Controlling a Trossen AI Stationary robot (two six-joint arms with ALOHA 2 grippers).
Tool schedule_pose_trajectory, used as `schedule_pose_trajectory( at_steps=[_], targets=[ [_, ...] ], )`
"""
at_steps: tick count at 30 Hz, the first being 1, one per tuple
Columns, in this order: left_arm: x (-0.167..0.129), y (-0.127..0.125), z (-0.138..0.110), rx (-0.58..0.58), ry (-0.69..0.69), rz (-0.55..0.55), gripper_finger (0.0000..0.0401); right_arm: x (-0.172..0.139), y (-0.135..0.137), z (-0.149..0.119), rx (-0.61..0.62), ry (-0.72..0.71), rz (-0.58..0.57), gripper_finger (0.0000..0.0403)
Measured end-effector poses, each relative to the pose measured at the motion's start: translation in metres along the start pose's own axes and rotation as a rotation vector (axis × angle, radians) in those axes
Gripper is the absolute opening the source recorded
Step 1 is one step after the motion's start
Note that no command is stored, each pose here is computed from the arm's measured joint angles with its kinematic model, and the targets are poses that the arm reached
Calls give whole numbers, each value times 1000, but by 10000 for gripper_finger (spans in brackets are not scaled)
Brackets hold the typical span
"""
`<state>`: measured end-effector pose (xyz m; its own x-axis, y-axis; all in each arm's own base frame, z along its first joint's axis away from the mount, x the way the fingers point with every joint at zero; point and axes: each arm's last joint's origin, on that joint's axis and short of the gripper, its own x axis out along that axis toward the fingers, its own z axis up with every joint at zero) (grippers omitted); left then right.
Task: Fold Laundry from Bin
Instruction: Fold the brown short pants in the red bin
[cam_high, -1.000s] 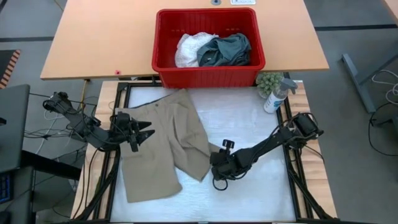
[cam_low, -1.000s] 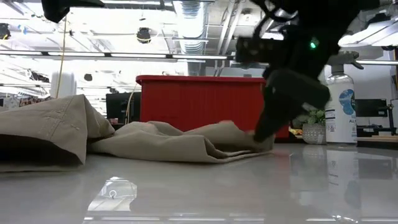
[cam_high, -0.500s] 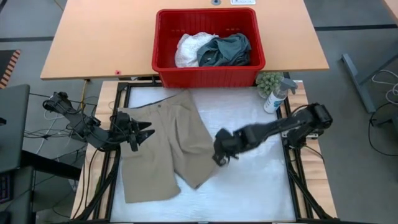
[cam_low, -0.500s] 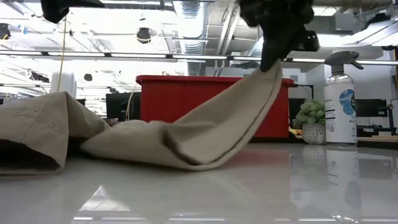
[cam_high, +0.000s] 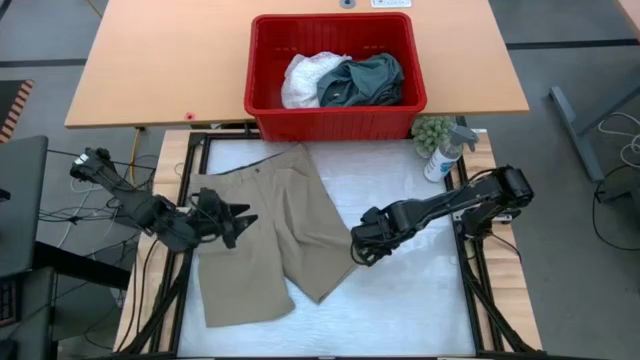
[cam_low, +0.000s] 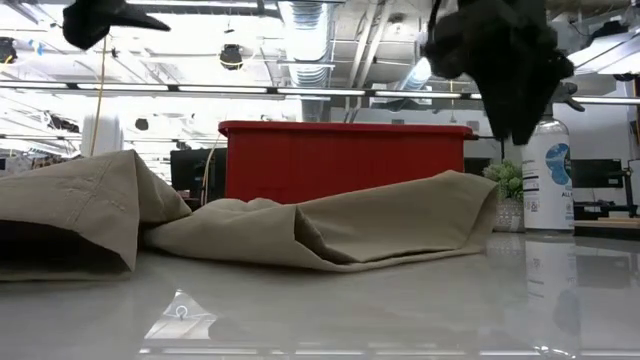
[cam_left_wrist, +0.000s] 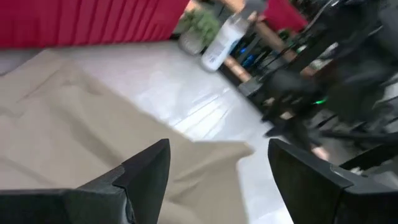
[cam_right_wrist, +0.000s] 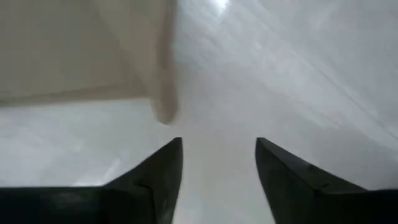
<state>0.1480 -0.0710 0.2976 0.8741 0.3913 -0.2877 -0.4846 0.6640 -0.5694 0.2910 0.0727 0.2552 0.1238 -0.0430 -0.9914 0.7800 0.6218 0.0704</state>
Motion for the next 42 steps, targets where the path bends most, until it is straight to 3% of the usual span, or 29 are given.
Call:
schedule_pose_trajectory(
  at_steps=[4,6,12,16,25,30,38,42],
  targets=[
    [13,1,-15,31,64,64,258,-14,7,35,-25,-208,234,246],
    [17,0,-18,24,78,77,258,-12,6,60,-32,-288,290,242],
    [21,-5,-20,-15,99,49,258,21,-10,122,-26,-385,247,228],
    [20,-5,-20,-28,102,46,258,49,-15,148,-35,-397,216,226],
    [20,-6,-19,-46,99,34,258,98,-19,169,-46,-371,164,225],
    [20,-6,-19,-57,96,36,258,101,-23,175,-45,-380,157,216],
    [20,-6,-19,-53,92,38,258,101,-26,181,-94,-413,146,168],
    [20,-6,-19,-53,93,38,258,115,-25,184,-95,-389,162,161]
  ],
)
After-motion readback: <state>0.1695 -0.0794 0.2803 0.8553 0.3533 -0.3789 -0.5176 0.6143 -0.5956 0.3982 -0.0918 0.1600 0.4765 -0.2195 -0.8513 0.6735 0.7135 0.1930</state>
